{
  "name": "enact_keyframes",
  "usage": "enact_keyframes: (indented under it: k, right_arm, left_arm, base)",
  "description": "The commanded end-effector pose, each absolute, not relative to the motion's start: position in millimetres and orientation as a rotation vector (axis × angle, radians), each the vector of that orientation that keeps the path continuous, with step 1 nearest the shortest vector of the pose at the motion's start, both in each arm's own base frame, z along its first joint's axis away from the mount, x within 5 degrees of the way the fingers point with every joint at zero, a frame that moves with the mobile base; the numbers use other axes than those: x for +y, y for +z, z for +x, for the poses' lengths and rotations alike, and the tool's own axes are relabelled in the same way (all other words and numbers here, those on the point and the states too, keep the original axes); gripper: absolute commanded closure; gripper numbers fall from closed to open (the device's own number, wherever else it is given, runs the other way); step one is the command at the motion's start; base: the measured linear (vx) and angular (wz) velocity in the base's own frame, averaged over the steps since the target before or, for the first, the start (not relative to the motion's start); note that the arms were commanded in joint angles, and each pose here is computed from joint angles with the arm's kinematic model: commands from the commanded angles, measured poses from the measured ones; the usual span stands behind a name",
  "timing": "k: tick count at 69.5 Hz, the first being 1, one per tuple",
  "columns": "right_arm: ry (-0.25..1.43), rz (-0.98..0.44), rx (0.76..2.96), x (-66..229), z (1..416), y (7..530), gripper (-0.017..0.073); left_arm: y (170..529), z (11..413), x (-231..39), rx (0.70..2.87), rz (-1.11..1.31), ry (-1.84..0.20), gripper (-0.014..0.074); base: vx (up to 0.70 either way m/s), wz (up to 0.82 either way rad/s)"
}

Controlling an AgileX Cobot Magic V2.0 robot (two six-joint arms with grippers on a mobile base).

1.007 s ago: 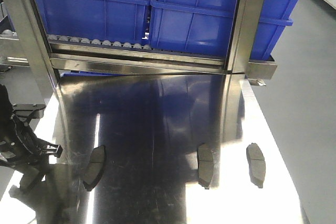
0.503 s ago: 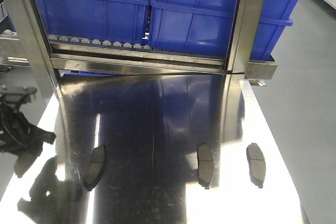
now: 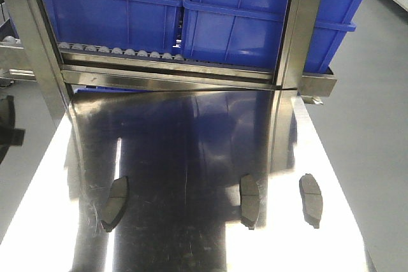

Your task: Move and align brake pads A on conveyor

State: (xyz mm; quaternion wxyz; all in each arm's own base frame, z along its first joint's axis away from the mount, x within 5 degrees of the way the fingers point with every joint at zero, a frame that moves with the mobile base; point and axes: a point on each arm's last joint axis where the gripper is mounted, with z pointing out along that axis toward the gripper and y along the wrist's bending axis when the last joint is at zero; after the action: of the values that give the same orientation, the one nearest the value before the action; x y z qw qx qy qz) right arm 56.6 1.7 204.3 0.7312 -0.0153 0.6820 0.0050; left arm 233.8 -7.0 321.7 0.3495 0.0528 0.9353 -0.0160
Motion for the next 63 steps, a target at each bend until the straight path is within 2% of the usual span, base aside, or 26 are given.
enact_keyframes:
  k: [1, 13, 30, 63]
  right_arm:
    - [0.007, -0.031, 1.426, 2, 55, 208, 0.0571]
    - [0.007, -0.031, 1.426, 2, 55, 208, 0.0571]
    - [0.007, -0.031, 1.426, 2, 55, 208, 0.0571]
    - [0.007, -0.031, 1.426, 2, 55, 208, 0.0571]
  left_arm:
    - [342, 211, -8, 2.231, 0.137, -0.029, 0.0601]
    - [338, 164, -5, 1.987, 0.108, -0.004, 0.0601]
    - [292, 121, -3, 1.82, 0.075, 0.014, 0.06]
    - [280, 110, -2, 1.777, 0.072, 0.021, 0.06]
  base:
    - [0.0, 0.0]
    - [0.0, 0.0]
    - [0.0, 0.0]
    - [0.0, 0.0]
